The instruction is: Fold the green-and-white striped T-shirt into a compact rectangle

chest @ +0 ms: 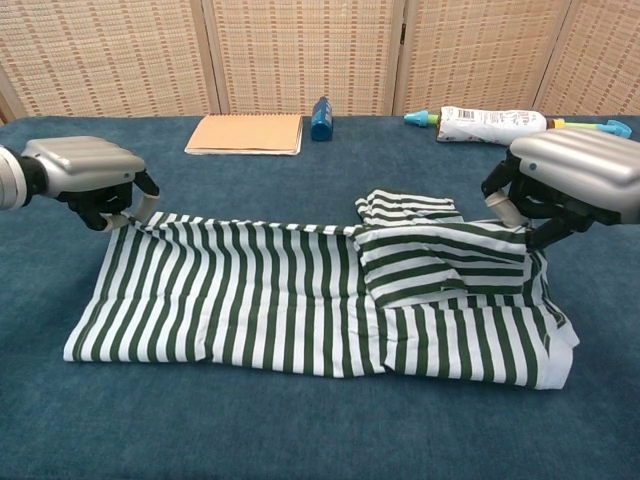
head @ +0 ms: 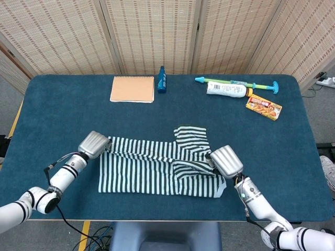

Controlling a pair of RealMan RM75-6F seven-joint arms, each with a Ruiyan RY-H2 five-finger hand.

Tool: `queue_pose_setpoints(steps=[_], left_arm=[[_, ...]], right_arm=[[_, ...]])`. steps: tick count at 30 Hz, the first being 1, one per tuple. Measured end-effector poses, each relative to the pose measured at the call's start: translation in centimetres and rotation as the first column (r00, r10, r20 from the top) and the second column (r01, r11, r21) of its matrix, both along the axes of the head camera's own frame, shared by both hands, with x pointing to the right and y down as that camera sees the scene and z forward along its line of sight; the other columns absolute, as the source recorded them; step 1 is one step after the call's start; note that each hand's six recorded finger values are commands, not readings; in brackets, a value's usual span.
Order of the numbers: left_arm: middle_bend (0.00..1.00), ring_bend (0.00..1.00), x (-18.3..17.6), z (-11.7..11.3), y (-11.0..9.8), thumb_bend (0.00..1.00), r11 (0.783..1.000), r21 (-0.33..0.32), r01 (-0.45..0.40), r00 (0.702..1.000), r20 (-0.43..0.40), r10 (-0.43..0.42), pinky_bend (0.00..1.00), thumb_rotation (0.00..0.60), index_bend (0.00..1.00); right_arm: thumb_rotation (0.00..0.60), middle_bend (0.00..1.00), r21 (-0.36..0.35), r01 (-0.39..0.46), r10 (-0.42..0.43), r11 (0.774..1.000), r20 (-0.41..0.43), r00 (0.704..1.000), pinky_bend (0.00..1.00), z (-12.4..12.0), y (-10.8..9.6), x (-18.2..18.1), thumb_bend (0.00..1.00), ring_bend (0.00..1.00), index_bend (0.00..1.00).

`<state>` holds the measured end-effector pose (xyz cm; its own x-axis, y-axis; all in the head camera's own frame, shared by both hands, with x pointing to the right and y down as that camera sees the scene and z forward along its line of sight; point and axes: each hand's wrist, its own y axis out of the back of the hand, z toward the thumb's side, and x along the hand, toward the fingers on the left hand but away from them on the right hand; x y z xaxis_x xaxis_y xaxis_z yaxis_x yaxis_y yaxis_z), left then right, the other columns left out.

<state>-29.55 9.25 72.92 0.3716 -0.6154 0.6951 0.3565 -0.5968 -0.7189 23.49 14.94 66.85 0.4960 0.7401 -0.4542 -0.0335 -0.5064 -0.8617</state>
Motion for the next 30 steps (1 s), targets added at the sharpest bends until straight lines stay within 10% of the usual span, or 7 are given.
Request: queue_pose_setpoints(steps=[30], left_arm=[[0.91,0.8,-0.2,3.2,-2.6,0.53,0.998,0.008,0.058,0.994,0.094,-0.058,0.98,0.6,0.4]], right_arm=[[0.6,0.97,0.017,-0.032,0.033,0.999,-0.03,0.999,1.0,2.7,-2.0,-0.5,0.6,1.0,0.76]])
